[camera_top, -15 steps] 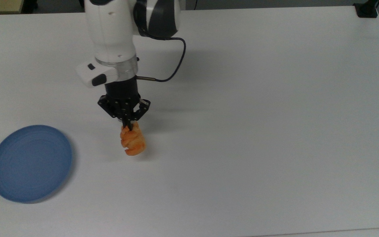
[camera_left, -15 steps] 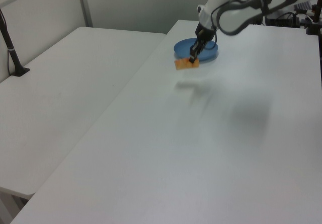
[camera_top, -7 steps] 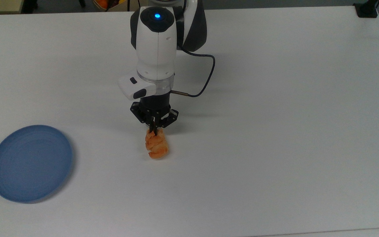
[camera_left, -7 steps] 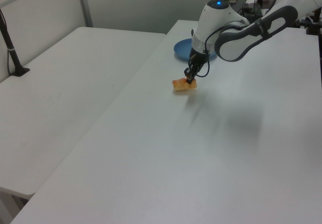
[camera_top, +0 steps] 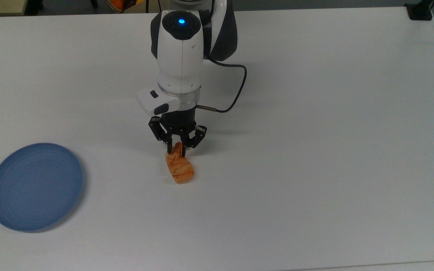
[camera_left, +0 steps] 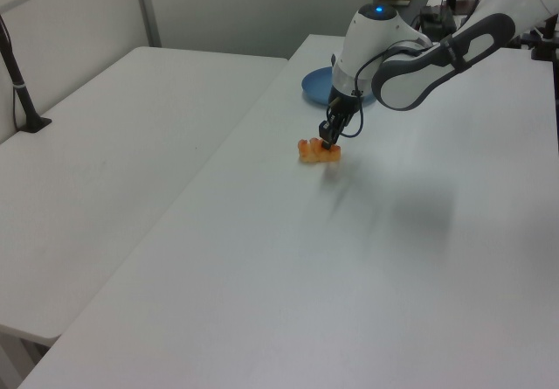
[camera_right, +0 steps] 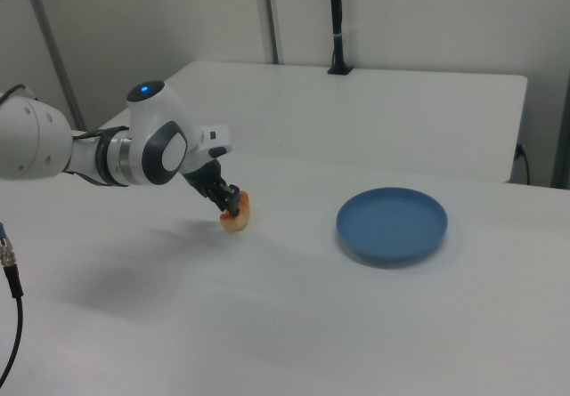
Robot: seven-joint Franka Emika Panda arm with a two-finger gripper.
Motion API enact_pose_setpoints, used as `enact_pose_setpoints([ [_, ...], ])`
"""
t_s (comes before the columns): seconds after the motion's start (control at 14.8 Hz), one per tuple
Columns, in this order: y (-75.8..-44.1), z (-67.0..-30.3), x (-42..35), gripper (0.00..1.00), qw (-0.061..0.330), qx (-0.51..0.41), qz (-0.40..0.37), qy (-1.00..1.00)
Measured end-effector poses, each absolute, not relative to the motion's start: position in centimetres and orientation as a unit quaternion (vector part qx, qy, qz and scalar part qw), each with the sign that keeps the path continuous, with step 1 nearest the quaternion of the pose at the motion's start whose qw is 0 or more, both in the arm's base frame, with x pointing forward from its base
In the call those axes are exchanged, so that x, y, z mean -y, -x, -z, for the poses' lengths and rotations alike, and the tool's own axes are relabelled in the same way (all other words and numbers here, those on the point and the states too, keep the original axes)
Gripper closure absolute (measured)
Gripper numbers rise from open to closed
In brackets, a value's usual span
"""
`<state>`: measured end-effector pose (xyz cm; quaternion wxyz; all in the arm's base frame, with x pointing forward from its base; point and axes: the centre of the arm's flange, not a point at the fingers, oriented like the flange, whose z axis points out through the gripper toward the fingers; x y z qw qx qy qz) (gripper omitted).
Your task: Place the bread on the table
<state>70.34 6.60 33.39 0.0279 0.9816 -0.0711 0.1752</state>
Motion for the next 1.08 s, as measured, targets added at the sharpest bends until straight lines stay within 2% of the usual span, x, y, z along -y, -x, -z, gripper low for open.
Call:
enact_pose_setpoints([
  [0.14, -70.3, -33.4, -6.7, 0.44, 0.027, 0.072, -0.175, -0.982],
  [0.41, -70.1, -33.6, -6.8, 0.4, 0.03, 0.086, -0.157, -0.983],
  [0.54, -70.0, -35.0, -6.9, 0.27, 0.031, 0.093, -0.147, -0.984],
  [0.68, -69.8, -37.2, -7.0, 0.07, 0.028, 0.097, -0.15, -0.984],
  [0.74, -69.5, -38.4, -6.8, 0.0, 0.029, 0.099, -0.144, -0.984],
  [1.08, -66.0, -46.9, -5.9, 0.0, 0.019, 0.129, -0.087, -0.988],
])
